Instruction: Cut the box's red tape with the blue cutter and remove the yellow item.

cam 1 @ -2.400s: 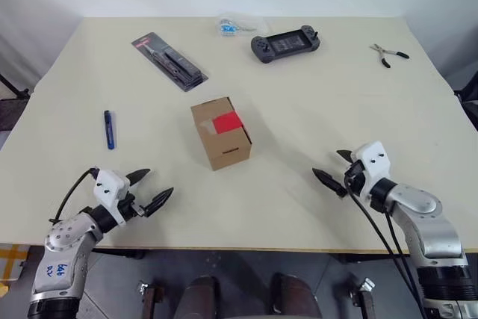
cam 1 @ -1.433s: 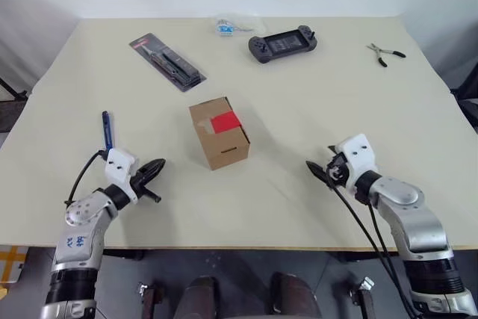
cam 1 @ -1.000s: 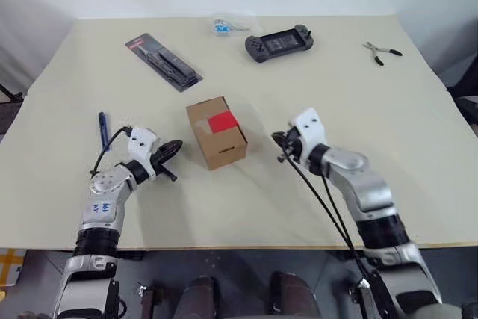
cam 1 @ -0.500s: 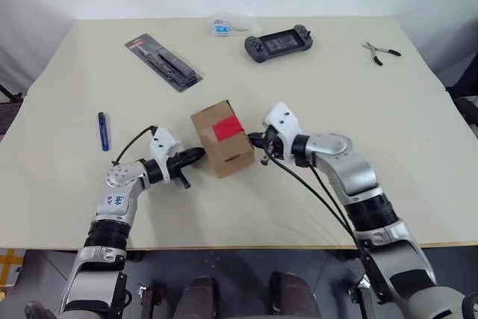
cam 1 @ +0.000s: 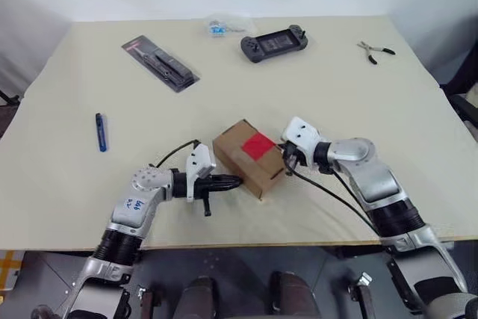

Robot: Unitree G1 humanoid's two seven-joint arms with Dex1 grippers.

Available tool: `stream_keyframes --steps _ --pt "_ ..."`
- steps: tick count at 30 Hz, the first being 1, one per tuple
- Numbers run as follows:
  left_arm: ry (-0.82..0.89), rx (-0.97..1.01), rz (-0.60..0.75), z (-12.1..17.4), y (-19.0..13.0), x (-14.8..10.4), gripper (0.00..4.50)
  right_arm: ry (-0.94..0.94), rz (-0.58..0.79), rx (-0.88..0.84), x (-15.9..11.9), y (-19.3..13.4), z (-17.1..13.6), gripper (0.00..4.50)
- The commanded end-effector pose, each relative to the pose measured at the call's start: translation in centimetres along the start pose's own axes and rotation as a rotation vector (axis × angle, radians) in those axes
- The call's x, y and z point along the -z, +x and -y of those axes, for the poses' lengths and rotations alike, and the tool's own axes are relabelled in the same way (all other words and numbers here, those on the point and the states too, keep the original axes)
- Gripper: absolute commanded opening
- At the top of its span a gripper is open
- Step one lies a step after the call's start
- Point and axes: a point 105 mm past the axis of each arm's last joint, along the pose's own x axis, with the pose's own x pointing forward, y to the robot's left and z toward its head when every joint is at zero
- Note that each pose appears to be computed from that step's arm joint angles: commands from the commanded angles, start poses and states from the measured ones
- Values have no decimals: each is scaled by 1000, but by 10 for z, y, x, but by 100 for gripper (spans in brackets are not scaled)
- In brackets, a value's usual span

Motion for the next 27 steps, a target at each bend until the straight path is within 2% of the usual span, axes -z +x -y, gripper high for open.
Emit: stream_keyframes --steps 1,3,6,8,12,16,21,27 --pt "14 -123 -32 -20 -37 0 0 -8 37 278 -6 -34 54 3" --pt "19 -226 -40 -38 -53 0 0 -15 1 325 2 -52 62 3" --pt "52 -356 -14 -60 -68 -6 0 -17 -62 306 14 -75 57 3" --pt "79 -454 0 -77 -73 -8 0 -7 -116 233 22 -86 43 3" --pt "111 -557 74 -104 -66 -16 0 21 -186 -17 30 -103 -6 3" --pt "100 -512 142 -110 -41 -25 0 60 -196 -155 29 -106 -41 3" --pt "106 -298 138 -92 4 -28 0 94 -113 -156 14 -82 -57 3" --pt "103 -177 142 -78 18 -32 0 66 -77 -170 0 -69 -63 3"
